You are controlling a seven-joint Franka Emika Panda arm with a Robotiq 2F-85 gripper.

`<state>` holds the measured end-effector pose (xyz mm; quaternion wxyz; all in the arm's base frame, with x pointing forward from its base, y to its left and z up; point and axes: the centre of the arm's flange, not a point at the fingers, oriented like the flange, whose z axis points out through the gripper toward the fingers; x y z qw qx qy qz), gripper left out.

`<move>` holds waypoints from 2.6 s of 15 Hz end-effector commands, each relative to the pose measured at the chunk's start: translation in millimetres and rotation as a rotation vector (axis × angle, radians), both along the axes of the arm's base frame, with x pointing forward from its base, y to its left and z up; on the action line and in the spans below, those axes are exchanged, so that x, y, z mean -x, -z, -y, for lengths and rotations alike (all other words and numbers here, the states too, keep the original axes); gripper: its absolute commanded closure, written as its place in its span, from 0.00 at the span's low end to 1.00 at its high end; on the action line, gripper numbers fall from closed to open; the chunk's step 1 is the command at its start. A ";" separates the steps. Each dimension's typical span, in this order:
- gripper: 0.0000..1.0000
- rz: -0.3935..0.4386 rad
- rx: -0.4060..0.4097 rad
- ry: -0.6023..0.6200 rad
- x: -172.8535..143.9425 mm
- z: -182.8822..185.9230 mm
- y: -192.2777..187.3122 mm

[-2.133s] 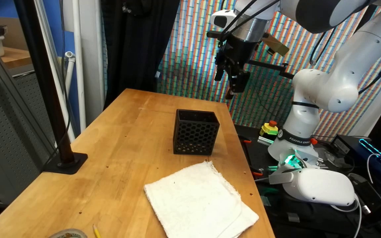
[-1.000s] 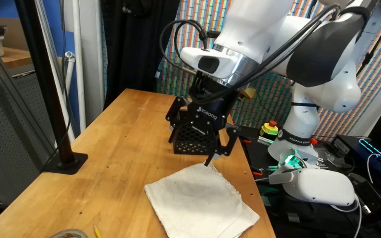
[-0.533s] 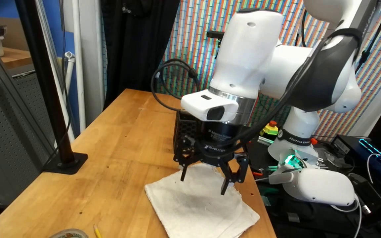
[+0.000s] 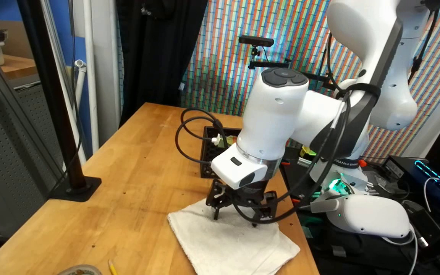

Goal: Pick up the cloth and put it in the box

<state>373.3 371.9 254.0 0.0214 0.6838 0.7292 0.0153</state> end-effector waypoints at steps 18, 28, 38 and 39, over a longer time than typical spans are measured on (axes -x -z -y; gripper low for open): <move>0.91 0.071 0.200 0.091 -33.5 22.3 -14.7; 0.87 0.314 0.164 0.334 -4.5 63.5 -150.5; 0.87 0.452 0.107 0.805 4.3 171.6 -239.3; 0.87 0.451 0.112 0.842 1.1 180.7 -237.8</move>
